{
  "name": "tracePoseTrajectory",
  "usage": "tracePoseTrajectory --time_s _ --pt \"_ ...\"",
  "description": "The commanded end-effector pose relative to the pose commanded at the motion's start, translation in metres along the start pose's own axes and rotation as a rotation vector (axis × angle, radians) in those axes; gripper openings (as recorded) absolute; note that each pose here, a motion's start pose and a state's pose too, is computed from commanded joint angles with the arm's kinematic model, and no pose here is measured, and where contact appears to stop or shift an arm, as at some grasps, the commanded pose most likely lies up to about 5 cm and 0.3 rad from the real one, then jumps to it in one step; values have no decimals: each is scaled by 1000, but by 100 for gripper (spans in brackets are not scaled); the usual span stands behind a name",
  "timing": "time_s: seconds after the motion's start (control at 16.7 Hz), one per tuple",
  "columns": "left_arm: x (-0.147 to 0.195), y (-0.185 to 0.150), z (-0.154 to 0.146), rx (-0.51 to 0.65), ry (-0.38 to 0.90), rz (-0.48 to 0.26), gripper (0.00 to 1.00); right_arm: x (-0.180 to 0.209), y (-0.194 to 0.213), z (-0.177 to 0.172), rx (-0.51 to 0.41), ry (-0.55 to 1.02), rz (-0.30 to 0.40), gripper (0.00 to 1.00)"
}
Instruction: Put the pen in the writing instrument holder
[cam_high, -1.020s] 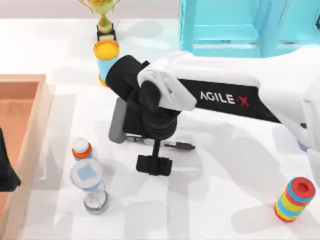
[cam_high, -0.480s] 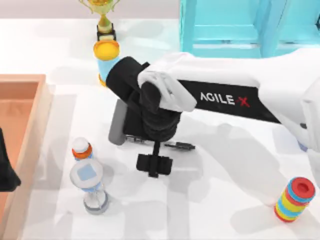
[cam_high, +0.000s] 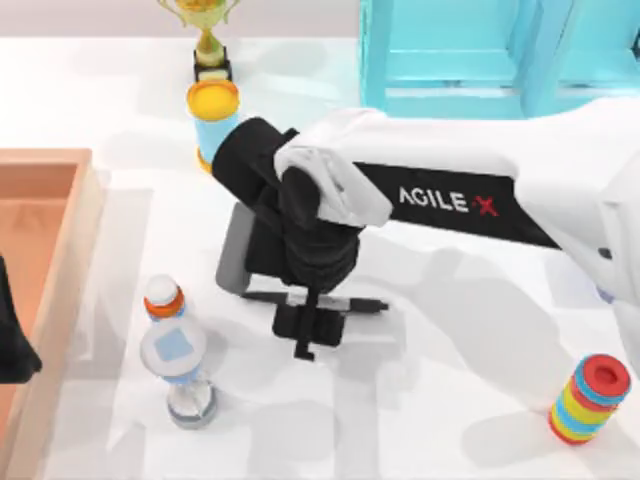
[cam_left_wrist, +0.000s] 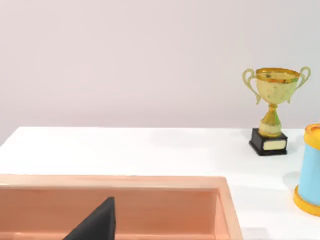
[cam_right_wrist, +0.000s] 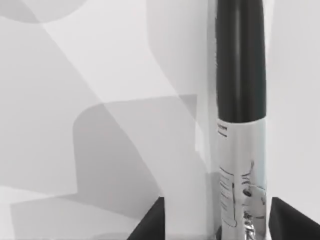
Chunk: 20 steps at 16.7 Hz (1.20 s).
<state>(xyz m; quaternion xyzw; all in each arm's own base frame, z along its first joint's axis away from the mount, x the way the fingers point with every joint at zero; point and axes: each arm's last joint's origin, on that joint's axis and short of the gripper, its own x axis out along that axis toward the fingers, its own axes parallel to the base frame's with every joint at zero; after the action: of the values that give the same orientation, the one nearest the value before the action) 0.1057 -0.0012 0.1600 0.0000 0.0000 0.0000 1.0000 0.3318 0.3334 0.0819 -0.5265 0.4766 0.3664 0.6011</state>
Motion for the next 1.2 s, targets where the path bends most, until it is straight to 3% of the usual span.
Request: tracePoseTrajectory --time_s 0.18,0.24,0.3,0.48,0.84,1.2 --pt "0 0 0 0 0 0 100 0 0 0 0 0 0 0" --pt "0 0 0 0 0 0 100 -38 4 -1 31 -43 43 0" --pt "0 0 0 0 0 0 100 -39 4 -1 32 -43 42 0" --pt "0 0 0 0 0 0 100 -65 0 -9 70 -26 23 0" --pt "0 0 0 0 0 0 100 -168 12 -39 183 8 -33 0" --pt "0 0 0 0 0 0 100 -220 71 -39 110 -23 5 0"
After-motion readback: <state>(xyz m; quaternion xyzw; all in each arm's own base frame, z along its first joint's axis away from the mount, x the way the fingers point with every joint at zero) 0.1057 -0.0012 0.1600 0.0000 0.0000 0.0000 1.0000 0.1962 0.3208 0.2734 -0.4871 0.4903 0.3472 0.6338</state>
